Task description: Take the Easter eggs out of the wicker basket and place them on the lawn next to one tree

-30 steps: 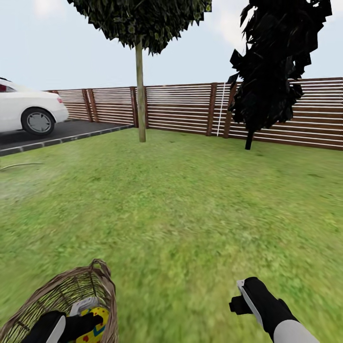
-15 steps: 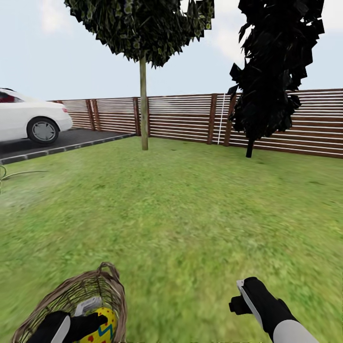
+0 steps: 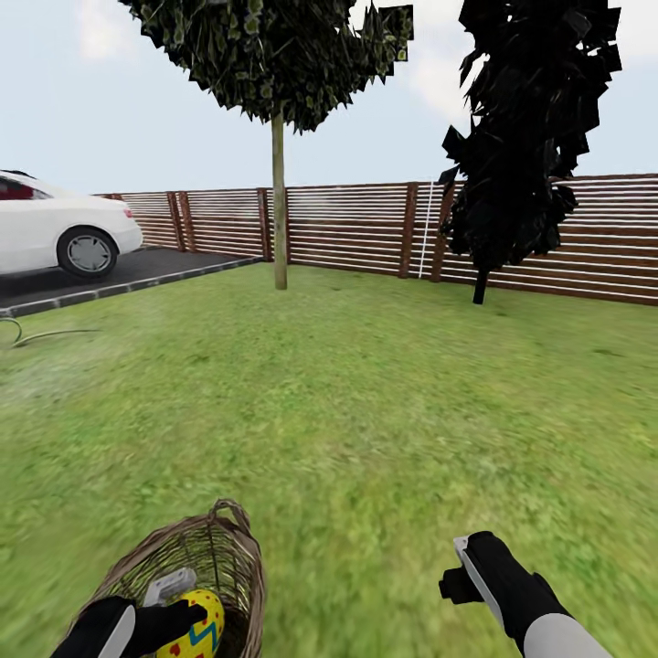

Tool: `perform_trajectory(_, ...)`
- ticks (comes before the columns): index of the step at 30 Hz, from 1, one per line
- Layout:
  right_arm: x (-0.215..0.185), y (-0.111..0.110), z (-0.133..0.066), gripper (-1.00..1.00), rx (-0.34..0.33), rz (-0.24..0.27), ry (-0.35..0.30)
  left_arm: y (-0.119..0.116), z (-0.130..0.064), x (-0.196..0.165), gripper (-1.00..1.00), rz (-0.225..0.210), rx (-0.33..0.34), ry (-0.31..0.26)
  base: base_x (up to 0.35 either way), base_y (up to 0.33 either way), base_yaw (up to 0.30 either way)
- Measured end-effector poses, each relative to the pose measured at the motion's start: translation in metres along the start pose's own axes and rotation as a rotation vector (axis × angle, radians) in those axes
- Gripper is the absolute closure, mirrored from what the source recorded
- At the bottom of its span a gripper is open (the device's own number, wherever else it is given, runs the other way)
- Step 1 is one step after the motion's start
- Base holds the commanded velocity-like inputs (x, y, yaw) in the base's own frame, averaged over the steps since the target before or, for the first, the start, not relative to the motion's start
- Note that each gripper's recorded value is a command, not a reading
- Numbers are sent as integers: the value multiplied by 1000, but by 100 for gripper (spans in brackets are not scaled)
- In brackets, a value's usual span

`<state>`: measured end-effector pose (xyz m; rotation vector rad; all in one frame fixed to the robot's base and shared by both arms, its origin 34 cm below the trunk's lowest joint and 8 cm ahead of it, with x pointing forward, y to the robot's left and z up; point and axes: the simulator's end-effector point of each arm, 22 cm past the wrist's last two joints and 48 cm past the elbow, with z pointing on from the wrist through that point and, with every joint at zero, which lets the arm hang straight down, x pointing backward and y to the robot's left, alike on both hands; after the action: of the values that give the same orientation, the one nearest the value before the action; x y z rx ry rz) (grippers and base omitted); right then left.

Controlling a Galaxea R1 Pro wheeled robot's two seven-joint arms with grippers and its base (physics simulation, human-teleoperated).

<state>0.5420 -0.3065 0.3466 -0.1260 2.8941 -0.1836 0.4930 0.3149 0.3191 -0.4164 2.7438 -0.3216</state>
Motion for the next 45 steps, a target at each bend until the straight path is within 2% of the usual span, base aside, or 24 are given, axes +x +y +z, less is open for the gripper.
perform_trajectory(23,-23,-7,-46,-100,1,-3,1,-18,-42,-26,100,2,0,2,0,0,0)
perform_trajectory(27,-27,-7,-54,-100,0,-3,2,-28,-47,-27,100,1,11,6,0,0,0)
perform_trajectory(34,-33,-10,-67,-100,1,-3,2,-34,-59,-34,100,1,12,7,0,2,0)
perform_trajectory(45,-43,-14,-88,-100,2,-4,3,-42,-78,-45,100,-1,12,7,-68,165,0)
